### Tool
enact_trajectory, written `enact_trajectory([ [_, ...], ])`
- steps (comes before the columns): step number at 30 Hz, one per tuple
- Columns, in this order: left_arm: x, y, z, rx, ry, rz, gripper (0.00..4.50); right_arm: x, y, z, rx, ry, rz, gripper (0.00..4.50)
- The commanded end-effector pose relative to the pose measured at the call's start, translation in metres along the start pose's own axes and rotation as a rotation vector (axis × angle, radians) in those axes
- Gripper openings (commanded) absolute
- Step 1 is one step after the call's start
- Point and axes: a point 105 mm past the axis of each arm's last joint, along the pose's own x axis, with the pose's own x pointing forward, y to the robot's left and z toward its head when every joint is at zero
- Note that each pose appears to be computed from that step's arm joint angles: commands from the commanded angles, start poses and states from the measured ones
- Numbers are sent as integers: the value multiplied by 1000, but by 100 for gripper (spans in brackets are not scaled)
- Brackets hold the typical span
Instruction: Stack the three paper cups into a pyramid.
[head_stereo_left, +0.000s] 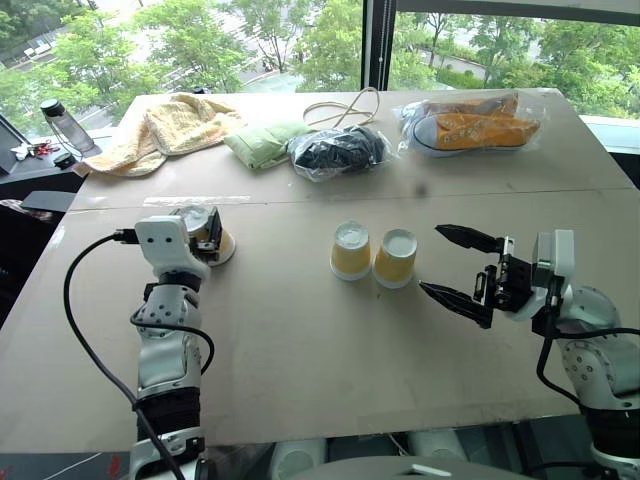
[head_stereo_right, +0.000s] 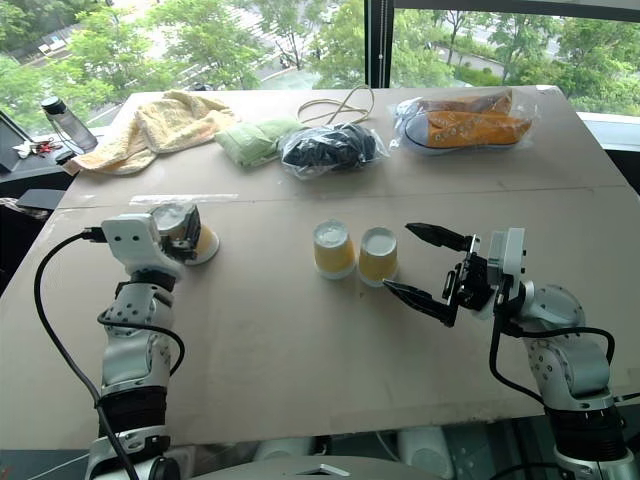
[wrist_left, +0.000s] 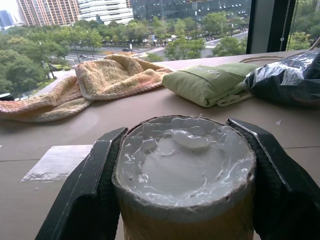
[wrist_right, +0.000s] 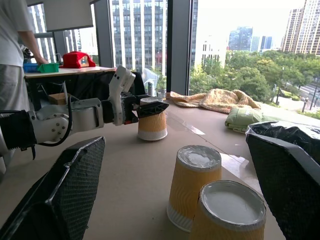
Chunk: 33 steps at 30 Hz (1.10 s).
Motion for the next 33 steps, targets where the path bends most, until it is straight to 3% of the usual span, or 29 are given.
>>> enact_trajectory([
  [1, 10, -14, 32, -9, -121, -84, 254, 0, 0, 9, -43, -25, -6, 450],
  [5, 20, -56, 69, -74, -199, -350, 254, -6, -5, 13, -52, -25, -33, 450],
  [8, 15, -96, 99, -125, -221, -672, 254, -15, -10, 14, -60, -12, -68, 450],
  [16, -6, -170, 147, -156, -197, -1339, 254, -42, -9, 4, -55, 58, -141, 450],
  [23, -14, -206, 139, -146, -144, -1578, 254, -37, -3, 5, -59, 49, -164, 450],
  [33, -8, -213, 124, -94, -117, -1588, 254, -40, 0, 9, -57, 55, -197, 450],
])
